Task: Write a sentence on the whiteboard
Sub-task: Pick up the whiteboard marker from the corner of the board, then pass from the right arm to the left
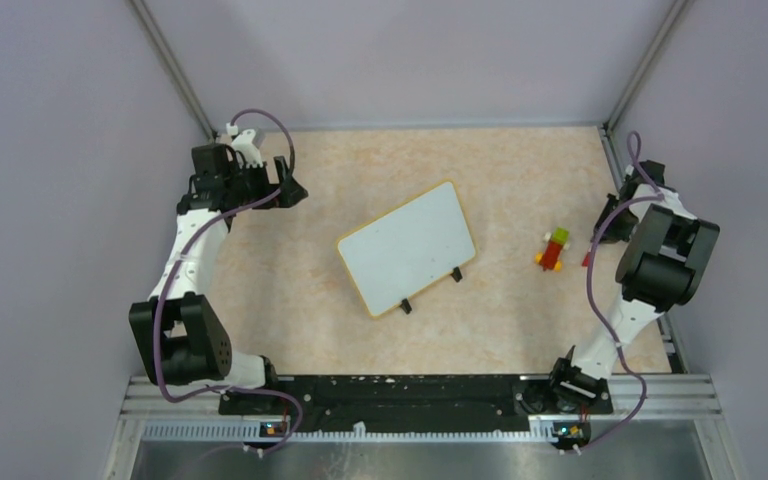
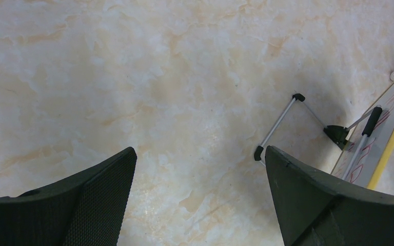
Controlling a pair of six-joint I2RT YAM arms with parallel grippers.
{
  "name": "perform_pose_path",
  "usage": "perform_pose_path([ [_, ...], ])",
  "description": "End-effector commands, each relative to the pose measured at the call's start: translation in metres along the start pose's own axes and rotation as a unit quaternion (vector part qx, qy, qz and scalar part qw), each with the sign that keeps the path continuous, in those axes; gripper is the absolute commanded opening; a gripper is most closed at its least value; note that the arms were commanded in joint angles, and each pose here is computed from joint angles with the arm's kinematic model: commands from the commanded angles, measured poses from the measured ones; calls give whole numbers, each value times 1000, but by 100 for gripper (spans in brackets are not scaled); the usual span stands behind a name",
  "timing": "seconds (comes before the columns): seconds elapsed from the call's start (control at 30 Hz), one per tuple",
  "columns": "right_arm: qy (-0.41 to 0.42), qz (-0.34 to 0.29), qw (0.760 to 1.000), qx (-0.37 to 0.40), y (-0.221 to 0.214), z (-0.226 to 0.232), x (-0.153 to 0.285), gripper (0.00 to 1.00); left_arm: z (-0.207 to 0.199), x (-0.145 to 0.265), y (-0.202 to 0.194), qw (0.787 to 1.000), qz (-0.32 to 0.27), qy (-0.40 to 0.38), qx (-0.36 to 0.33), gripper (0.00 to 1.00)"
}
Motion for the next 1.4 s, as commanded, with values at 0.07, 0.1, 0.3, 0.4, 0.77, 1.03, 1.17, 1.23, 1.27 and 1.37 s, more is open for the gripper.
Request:
perform_pose_path([
  [0.07, 85, -47, 995, -5, 26, 23, 45, 0, -10, 13, 22, 999, -34, 3, -39, 99],
  [0.1, 100, -67, 993, -5, 33, 27, 59, 0, -11, 16, 26, 998, -40, 6, -47, 99],
  [0.3, 222, -189, 955, 47, 60, 77, 159, 0, -38, 46, 64, 991, -80, -16, -106, 99],
  [0.4, 290, -240, 924, 72, 58, 110, 210, 0, -65, 64, 82, 984, -93, -78, -130, 99],
  [0.77, 425, -333, 841, 40, 22, 212, 319, 0, -186, 51, 80, 942, -91, -260, -190, 99],
  [1.03, 434, -284, 854, -44, -8, 241, 316, 0, -272, -3, 41, 918, -67, -325, -216, 99],
  [1.17, 447, -264, 853, -47, -20, 249, 317, 0, -294, -24, 26, 916, -51, -350, -189, 92],
  [1.23, 447, -259, 855, -48, -25, 253, 318, 0, -305, -32, 21, 919, -55, -341, -190, 88],
  [1.27, 446, -256, 856, -48, -26, 254, 318, 0, -310, -37, 18, 921, -55, -336, -191, 87],
  [1.37, 448, -247, 858, -49, -31, 259, 318, 0, -319, -52, 7, 927, -46, -325, -184, 85],
])
Point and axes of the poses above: each gripper's point midway between its finger pads, its own x axis back along the fingers, its own z axis along the line the jaws close on, y = z × x, the point moved 8 cm from there along x, back along the fingers, and after that the axes turned 6 degrees about x, right-handed, at the moved point
